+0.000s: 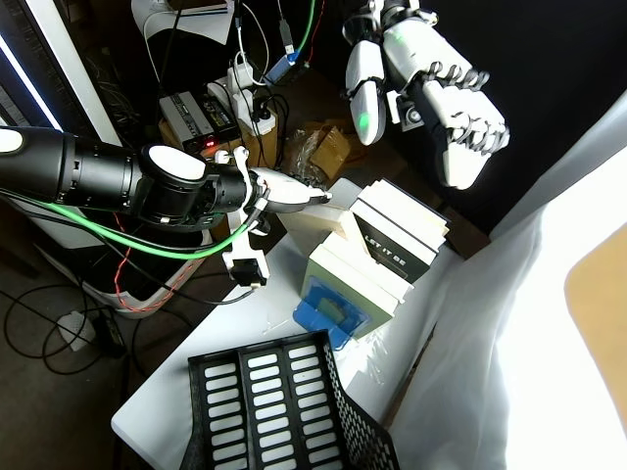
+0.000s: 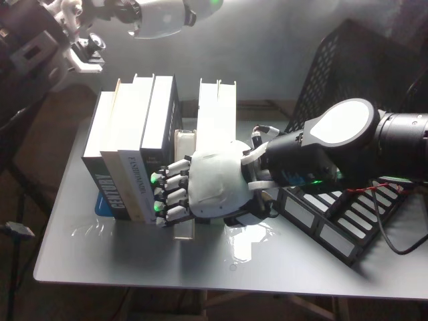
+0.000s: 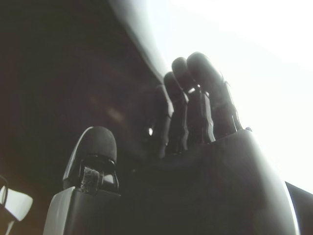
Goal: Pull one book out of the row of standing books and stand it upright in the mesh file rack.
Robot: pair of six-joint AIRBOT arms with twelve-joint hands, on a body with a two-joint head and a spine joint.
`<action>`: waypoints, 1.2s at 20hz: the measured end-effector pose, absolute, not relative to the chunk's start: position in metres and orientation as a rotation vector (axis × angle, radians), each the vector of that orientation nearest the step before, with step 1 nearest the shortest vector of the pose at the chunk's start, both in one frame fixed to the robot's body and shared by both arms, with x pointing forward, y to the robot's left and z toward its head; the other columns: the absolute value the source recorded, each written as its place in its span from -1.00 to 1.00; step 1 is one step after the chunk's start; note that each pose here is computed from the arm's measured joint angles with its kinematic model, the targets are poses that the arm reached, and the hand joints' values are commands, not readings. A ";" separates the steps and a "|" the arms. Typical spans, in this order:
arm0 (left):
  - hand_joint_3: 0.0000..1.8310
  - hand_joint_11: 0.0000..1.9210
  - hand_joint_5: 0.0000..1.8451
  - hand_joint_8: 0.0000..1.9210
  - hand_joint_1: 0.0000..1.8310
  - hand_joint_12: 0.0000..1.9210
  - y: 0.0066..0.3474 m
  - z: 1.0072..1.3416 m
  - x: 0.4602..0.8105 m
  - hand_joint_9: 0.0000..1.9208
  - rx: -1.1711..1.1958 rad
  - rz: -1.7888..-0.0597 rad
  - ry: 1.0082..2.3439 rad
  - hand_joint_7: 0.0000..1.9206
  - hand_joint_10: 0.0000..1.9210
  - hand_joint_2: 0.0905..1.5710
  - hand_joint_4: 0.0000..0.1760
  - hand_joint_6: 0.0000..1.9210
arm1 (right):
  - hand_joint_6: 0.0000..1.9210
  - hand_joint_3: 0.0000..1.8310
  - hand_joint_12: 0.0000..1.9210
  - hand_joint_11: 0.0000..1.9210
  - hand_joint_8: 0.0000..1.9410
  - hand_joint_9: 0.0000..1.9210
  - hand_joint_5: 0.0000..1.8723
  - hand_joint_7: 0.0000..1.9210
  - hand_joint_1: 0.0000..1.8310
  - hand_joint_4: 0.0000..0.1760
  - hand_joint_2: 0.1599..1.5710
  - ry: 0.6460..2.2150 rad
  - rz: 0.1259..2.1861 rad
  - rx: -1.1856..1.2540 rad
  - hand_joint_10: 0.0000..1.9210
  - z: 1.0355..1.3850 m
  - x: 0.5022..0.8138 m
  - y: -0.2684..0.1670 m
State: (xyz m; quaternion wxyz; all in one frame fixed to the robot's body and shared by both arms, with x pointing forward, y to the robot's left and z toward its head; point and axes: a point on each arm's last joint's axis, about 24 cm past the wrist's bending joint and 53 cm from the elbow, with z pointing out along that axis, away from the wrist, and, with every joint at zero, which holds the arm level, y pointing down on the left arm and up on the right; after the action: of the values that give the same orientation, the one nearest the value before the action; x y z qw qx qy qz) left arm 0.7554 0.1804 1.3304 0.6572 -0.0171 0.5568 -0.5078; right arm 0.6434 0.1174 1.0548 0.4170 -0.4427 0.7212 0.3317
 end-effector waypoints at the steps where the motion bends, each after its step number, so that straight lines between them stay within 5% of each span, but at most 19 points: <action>1: -0.97 -1.00 -1.00 -0.17 -1.00 1.00 0.178 1.332 0.756 -1.00 -0.032 -1.154 1.260 -1.00 0.17 1.00 -1.00 -0.52 | -0.88 -1.00 -1.00 -1.00 -1.00 -1.00 -0.83 -0.83 0.24 -1.00 0.50 1.807 0.834 -1.112 -0.77 1.057 0.644 0.116; 11: -0.97 -1.00 -1.00 -0.17 -1.00 1.00 0.164 1.378 0.749 -1.00 0.057 -1.156 1.194 -1.00 0.17 1.00 -1.00 -0.52 | -0.87 -1.00 -1.00 -1.00 -1.00 -1.00 -0.83 -0.83 0.24 -1.00 0.50 1.751 0.884 -1.098 -0.77 1.084 0.649 0.103; 24: -0.97 -1.00 -1.00 -0.17 -1.00 1.00 0.160 1.385 0.745 -1.00 0.091 -1.141 1.183 -1.00 0.17 1.00 -1.00 -0.52 | -0.87 -1.00 -1.00 -1.00 -1.00 -1.00 -0.83 -0.83 0.24 -1.00 0.50 1.739 0.859 -1.102 -0.77 1.087 0.656 0.098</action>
State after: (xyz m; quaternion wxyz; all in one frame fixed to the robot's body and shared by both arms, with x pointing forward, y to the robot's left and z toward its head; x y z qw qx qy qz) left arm 0.7454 0.1598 1.3853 0.6801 0.0407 0.5268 -0.5081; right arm 0.6563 0.0976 1.0865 0.4400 -0.4435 0.7001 0.3459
